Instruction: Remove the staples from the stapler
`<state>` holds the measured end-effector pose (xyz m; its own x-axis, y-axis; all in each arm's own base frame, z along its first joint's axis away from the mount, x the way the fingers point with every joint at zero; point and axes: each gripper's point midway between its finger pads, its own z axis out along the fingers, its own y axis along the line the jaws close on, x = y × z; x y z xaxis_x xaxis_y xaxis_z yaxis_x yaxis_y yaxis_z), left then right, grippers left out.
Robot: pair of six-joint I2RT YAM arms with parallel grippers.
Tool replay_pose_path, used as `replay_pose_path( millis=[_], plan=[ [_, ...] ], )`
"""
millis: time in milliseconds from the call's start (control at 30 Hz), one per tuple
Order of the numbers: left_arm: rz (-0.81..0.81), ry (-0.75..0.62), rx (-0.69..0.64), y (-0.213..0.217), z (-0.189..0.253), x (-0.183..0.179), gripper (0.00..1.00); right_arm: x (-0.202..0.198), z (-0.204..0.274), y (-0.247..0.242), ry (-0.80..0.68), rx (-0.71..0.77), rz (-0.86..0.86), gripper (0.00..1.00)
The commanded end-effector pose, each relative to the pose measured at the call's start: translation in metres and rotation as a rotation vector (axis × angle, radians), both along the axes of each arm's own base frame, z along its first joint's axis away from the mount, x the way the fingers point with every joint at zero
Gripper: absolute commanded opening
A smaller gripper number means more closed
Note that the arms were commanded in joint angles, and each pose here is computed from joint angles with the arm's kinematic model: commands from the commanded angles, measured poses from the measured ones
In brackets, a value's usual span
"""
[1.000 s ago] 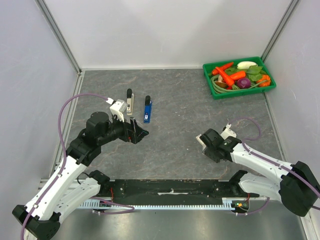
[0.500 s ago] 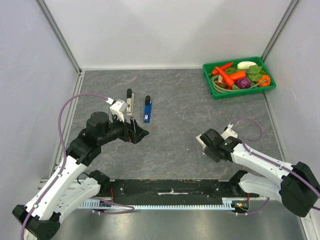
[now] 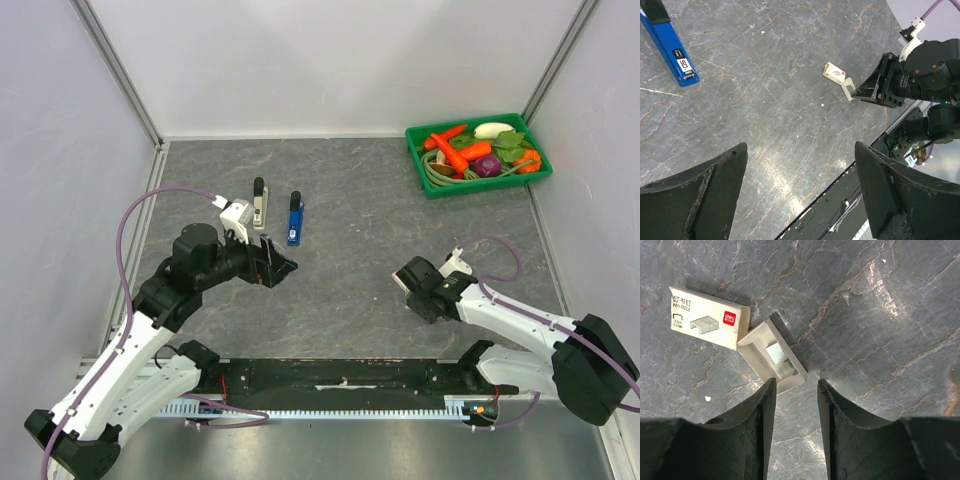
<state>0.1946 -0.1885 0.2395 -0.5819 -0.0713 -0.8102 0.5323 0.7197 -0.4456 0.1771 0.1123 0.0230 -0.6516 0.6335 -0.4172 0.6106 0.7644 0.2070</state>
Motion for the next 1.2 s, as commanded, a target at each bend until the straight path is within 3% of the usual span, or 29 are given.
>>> replay_pose_path(
  millis=[0, 333, 733, 1167],
  plan=[
    [-0.026, -0.031, -0.025, -0.005, 0.007, 0.000, 0.93, 0.010, 0.004, -0.001, -0.041, 0.000, -0.044, 0.46],
    [-0.030, -0.029, -0.023, -0.005, 0.006, 0.000, 0.93, 0.007, -0.004, -0.004, -0.021, -0.022, -0.043, 0.43],
    [-0.029, -0.027, -0.020, -0.005, 0.005, 0.000, 0.93, 0.010, 0.001, -0.007, -0.041, -0.036, -0.040, 0.32],
    [-0.025, -0.011, -0.011, -0.006, 0.000, 0.002, 0.93, 0.011, 0.005, -0.014, -0.045, -0.094, -0.015, 0.09]
  ],
)
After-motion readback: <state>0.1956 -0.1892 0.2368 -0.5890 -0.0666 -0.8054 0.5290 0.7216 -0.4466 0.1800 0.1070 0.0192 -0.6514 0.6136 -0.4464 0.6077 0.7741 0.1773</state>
